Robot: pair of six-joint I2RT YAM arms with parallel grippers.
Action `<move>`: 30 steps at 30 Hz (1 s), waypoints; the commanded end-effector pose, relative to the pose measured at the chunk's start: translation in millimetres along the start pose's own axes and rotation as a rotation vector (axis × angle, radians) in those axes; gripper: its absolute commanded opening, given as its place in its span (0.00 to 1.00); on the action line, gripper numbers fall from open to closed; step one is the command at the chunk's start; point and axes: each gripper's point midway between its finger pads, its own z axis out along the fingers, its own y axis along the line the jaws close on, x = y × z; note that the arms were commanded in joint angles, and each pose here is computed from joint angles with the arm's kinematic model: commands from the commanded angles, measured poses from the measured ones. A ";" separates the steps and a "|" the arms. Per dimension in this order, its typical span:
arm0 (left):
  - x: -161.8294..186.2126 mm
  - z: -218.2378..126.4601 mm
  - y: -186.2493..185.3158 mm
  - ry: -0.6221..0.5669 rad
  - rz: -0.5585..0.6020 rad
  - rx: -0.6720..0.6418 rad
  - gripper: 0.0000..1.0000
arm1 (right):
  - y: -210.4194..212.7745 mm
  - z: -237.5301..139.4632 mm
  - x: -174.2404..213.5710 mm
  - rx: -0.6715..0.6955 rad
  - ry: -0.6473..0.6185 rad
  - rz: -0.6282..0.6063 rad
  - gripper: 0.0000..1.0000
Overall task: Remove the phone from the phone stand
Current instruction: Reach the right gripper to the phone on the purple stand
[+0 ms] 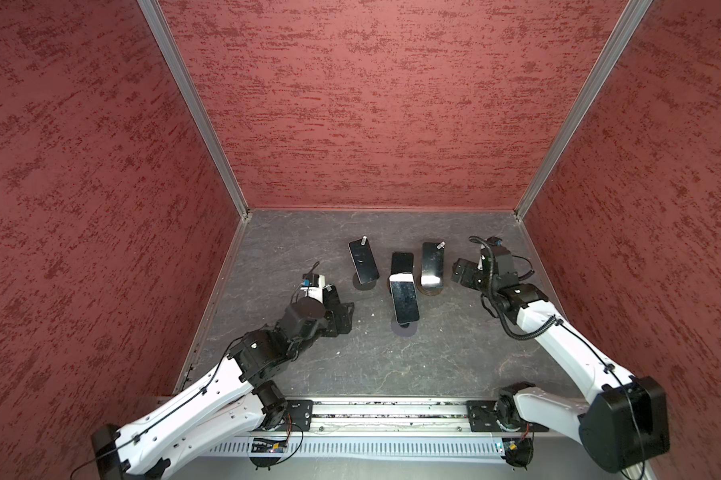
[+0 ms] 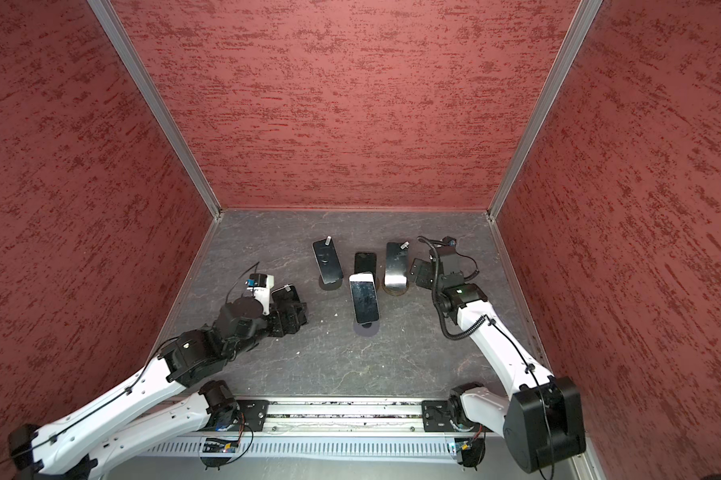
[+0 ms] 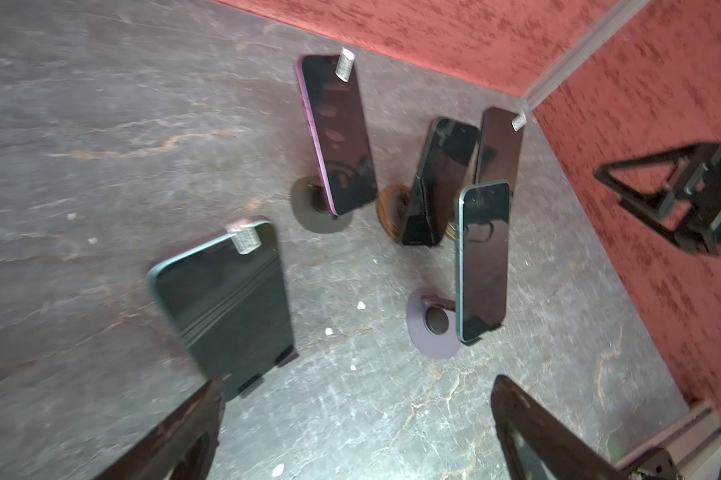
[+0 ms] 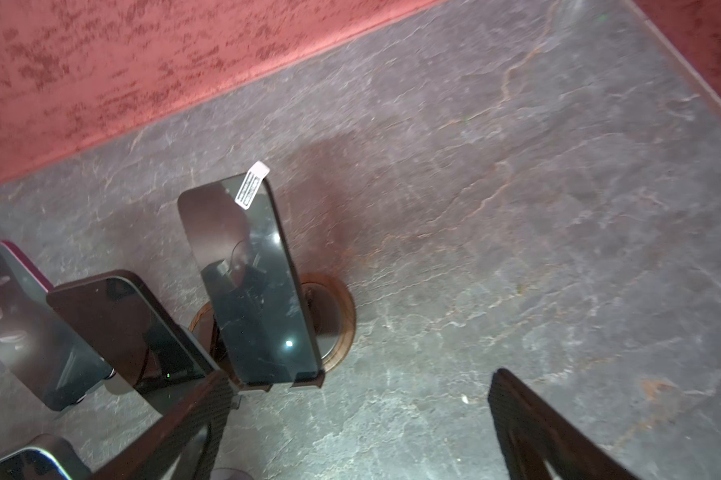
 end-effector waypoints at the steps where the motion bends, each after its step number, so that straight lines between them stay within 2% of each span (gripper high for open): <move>1: -18.0 2.0 -21.3 -0.084 -0.011 0.031 0.99 | 12.1 4.9 4.8 -0.003 0.040 -0.028 0.99; 7: -9.7 18.7 -39.2 -0.088 -0.021 0.049 0.99 | 30.0 20.1 12.9 -0.012 0.082 -0.097 0.99; 16: -11.3 26.3 -46.8 -0.133 -0.054 0.096 1.00 | 42.9 27.8 17.9 -0.045 0.095 -0.128 0.99; 23: -13.6 28.1 -46.9 -0.132 -0.035 0.086 1.00 | 60.6 7.7 22.2 -0.099 0.122 -0.173 0.99; 30: -13.9 29.5 -40.4 -0.133 -0.045 0.072 0.99 | 94.4 -22.6 42.8 -0.229 0.155 -0.228 0.99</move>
